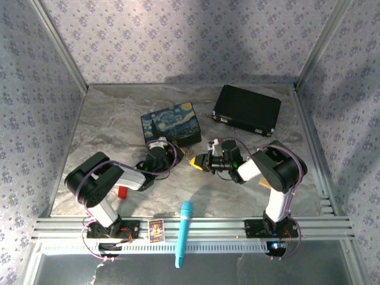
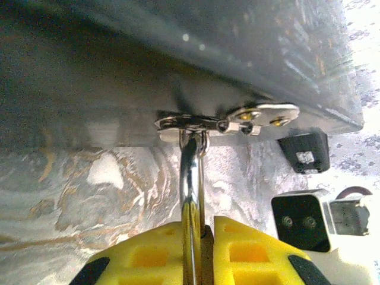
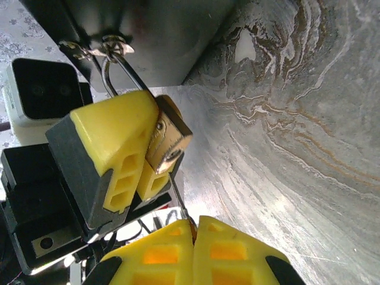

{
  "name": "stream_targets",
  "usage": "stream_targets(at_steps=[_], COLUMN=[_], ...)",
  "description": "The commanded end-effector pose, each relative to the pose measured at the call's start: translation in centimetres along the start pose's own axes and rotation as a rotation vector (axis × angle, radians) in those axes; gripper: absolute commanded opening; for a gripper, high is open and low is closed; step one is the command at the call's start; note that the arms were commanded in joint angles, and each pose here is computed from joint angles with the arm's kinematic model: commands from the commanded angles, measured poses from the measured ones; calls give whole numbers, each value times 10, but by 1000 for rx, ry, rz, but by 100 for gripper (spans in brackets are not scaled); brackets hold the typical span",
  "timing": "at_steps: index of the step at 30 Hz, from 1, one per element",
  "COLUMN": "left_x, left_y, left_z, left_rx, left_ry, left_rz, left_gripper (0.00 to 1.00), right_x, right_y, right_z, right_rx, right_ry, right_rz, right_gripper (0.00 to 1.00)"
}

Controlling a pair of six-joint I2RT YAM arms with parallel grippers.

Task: Unlock the padlock with the key

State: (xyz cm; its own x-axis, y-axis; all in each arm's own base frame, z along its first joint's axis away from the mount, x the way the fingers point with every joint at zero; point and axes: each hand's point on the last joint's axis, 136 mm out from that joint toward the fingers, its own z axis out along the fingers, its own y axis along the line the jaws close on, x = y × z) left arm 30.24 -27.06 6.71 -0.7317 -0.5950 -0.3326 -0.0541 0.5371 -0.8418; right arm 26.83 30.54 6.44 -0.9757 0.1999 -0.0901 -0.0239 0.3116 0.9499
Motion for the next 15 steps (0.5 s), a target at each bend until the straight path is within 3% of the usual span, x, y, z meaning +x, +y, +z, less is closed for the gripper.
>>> stream_targets(at_steps=[1,15], left_x=[1,-5], left_y=[-3,-21], left_z=[-5,-11], left_rx=[-40,52], left_ry=[15,-11], left_rz=[-16,-85], left_gripper=[0,0], right_x=[-5,5], right_y=[-2,3], right_z=[4,15], right_rx=[7,-28], right_ry=[-5,25], right_rz=[24,61], right_gripper=[0,0])
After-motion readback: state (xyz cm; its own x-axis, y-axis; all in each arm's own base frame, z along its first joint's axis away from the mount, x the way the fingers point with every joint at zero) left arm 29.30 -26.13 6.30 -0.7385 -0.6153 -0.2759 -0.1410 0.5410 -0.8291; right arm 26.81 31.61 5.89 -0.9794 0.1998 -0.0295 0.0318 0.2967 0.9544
